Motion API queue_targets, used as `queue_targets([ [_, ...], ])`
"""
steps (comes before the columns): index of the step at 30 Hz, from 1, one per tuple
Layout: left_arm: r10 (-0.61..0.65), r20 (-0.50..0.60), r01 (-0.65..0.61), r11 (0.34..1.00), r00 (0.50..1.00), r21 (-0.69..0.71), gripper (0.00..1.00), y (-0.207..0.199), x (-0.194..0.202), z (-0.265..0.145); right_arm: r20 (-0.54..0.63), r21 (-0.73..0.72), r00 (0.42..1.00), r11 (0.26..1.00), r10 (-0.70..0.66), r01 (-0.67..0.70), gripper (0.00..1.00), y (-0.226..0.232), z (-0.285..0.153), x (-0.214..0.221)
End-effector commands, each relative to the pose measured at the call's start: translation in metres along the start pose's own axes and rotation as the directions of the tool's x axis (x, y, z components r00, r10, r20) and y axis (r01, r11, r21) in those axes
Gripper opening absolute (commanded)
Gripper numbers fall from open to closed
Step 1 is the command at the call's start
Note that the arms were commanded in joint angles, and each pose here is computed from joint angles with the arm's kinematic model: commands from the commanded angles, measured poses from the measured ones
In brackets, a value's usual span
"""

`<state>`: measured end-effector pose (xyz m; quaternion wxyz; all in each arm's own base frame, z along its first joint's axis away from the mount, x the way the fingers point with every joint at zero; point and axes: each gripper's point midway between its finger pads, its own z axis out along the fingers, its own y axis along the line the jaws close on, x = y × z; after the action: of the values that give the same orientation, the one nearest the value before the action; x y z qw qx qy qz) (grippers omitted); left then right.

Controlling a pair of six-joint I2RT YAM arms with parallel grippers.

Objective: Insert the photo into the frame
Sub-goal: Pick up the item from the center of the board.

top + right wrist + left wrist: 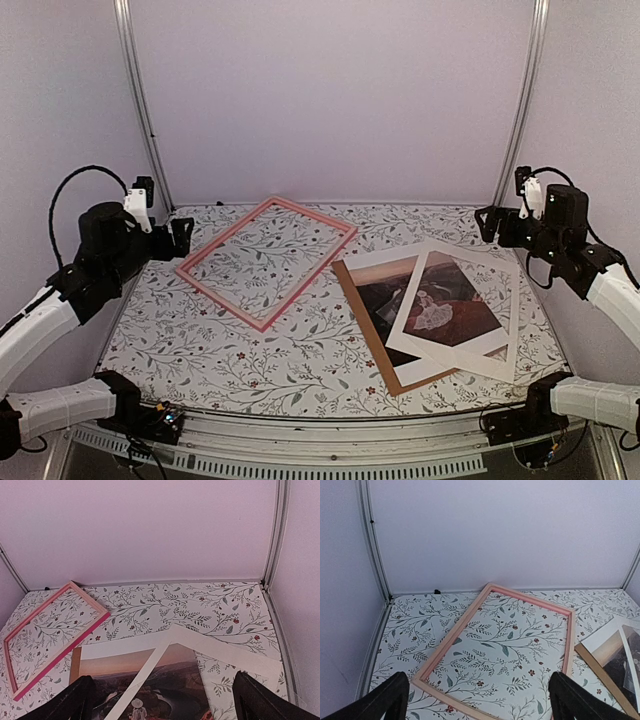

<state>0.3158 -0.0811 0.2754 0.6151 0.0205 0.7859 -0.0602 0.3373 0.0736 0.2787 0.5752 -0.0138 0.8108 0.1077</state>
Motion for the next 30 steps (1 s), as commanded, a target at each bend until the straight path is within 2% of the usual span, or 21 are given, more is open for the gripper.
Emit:
queue_targets([
  [1,0.001,0.018,-0.001,1.0,1.0,-0.01,1.0,0.003,-0.004,-0.002,0.027,0.001,0.999,1.0,-0.022,0.022,0.99,-0.001,-0.011,-0.008],
  [13,0.034,-0.042,-0.035,0.999,0.999,-0.017,1.0,0.002,-0.006,0.003,0.019,0.02,1.0,1.0,0.0,0.0,0.99,-0.003,-0.017,-0.011],
  [20,0.055,-0.148,-0.063,0.997,0.987,-0.046,1.0,0.001,-0.004,0.026,-0.016,0.042,1.0,0.999,0.012,-0.012,0.99,-0.007,-0.008,-0.004],
  [23,0.063,-0.21,-0.066,0.998,0.976,-0.009,1.0,-0.002,0.001,0.043,-0.019,0.016,1.0,1.0,0.01,-0.01,0.99,-0.003,-0.004,-0.004],
  [30,0.097,-0.412,-0.094,0.995,0.906,0.027,1.0,0.004,0.025,0.098,-0.025,-0.002,1.0,1.0,0.0,0.0,0.99,0.001,0.005,-0.003],
])
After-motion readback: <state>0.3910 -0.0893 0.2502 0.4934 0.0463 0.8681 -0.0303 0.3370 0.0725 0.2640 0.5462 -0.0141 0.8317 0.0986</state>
